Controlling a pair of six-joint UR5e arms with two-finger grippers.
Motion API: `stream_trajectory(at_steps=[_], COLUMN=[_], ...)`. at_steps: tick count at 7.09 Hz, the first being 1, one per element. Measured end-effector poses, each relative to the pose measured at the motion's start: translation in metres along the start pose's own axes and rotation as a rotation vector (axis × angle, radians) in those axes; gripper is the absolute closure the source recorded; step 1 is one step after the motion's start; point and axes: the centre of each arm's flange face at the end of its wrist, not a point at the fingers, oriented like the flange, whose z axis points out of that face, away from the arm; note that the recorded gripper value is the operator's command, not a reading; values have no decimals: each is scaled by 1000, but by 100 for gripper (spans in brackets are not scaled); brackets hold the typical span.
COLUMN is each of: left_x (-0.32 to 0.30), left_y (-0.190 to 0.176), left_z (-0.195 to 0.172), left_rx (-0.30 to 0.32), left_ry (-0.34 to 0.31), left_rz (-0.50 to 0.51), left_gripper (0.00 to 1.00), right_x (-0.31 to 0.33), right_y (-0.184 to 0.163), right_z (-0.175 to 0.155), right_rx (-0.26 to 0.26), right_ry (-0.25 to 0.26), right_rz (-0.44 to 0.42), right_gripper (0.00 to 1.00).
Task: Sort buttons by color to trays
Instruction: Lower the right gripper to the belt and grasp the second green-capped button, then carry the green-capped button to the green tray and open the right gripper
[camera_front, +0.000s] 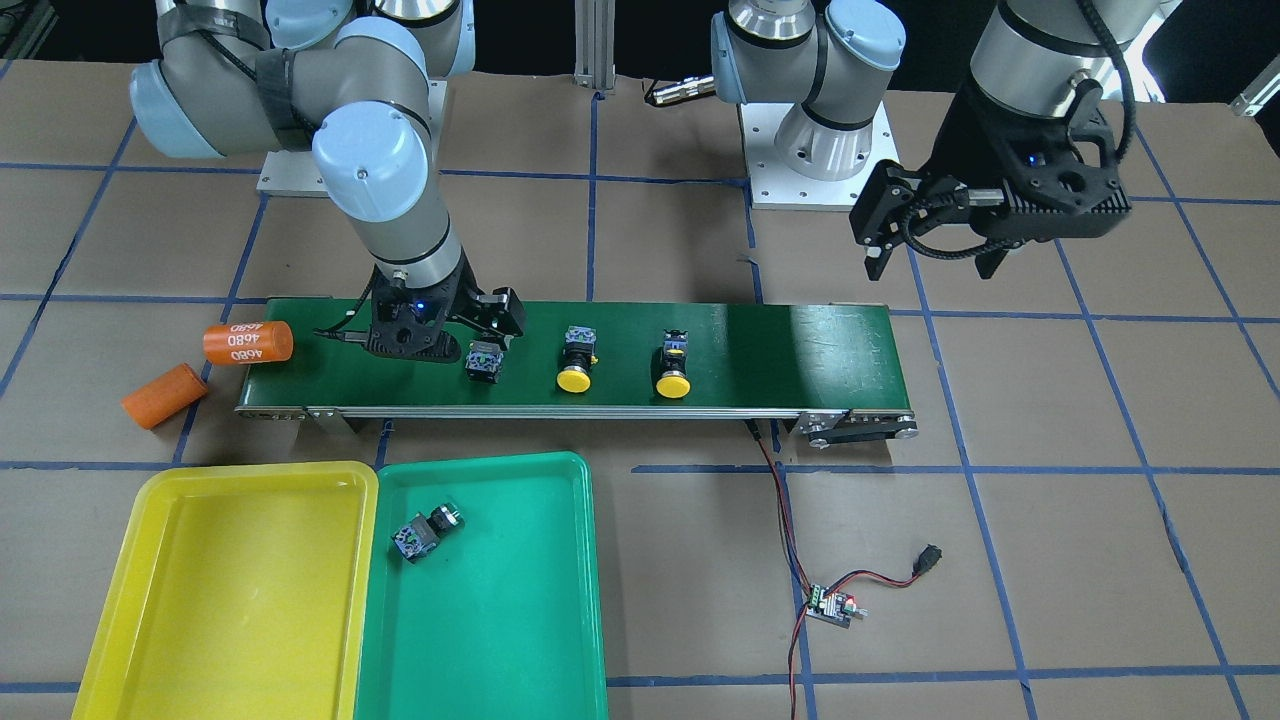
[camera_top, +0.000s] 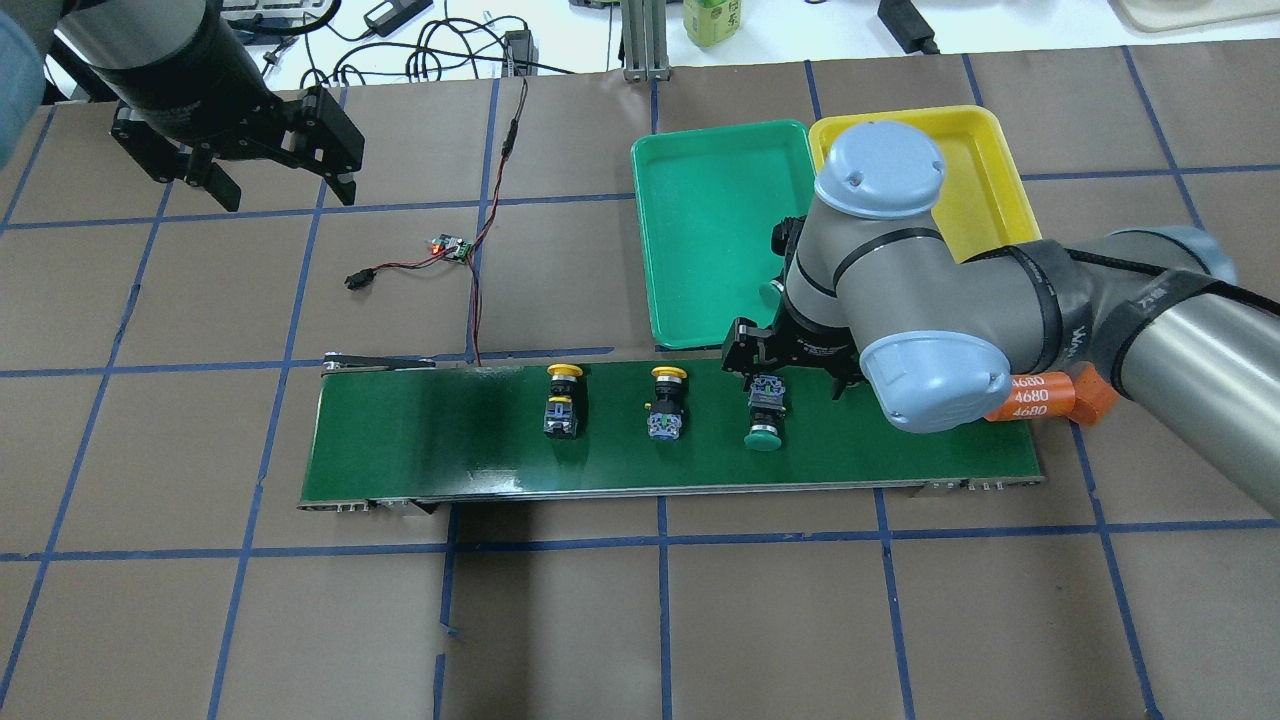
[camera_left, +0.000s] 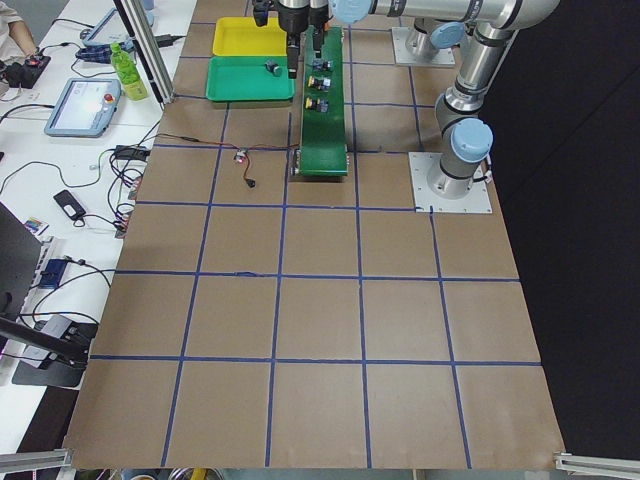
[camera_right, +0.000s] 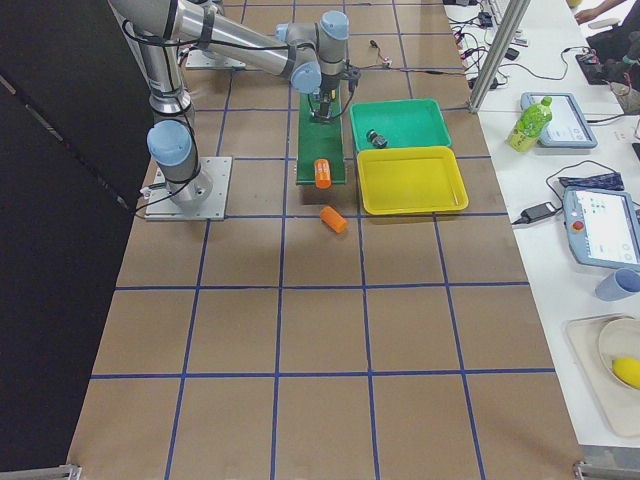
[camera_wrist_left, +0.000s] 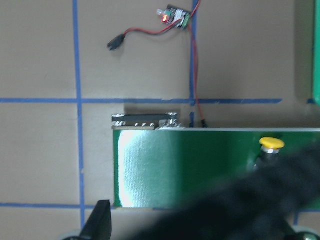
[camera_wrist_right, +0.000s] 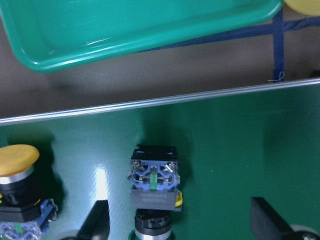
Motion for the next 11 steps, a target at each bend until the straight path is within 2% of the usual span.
stream_trajectory(at_steps=[1, 3, 5, 6, 8, 10, 11], left_x=[-2, -1, 0, 1, 0, 2, 1], left_y=[-6, -7, -3, 3, 12, 17, 17], left_z=[14, 19, 17, 11, 3, 9, 9], left_rx=[-14, -16, -10, -3, -5, -19, -18], left_ry=[-15, -8, -5, -12, -13, -7, -3], left_rz=[-5, -3, 4, 6, 5, 6, 5], left_gripper=[0, 0, 0, 0, 0, 0, 0], right_x=[0, 4, 15, 19, 43, 83, 88], right_y=[-2, -9, -12, -12, -33, -85, -110], right_z=[9, 26, 33, 29, -4, -64, -81], right_rx=[-16, -50, -90, -93, -37, 52, 85], right_ry=[-6, 1, 17, 23, 8, -24, -35], right_rz=[-1, 16, 51, 61, 114, 195, 207], right_gripper=[0, 100, 100, 100, 100, 100, 100])
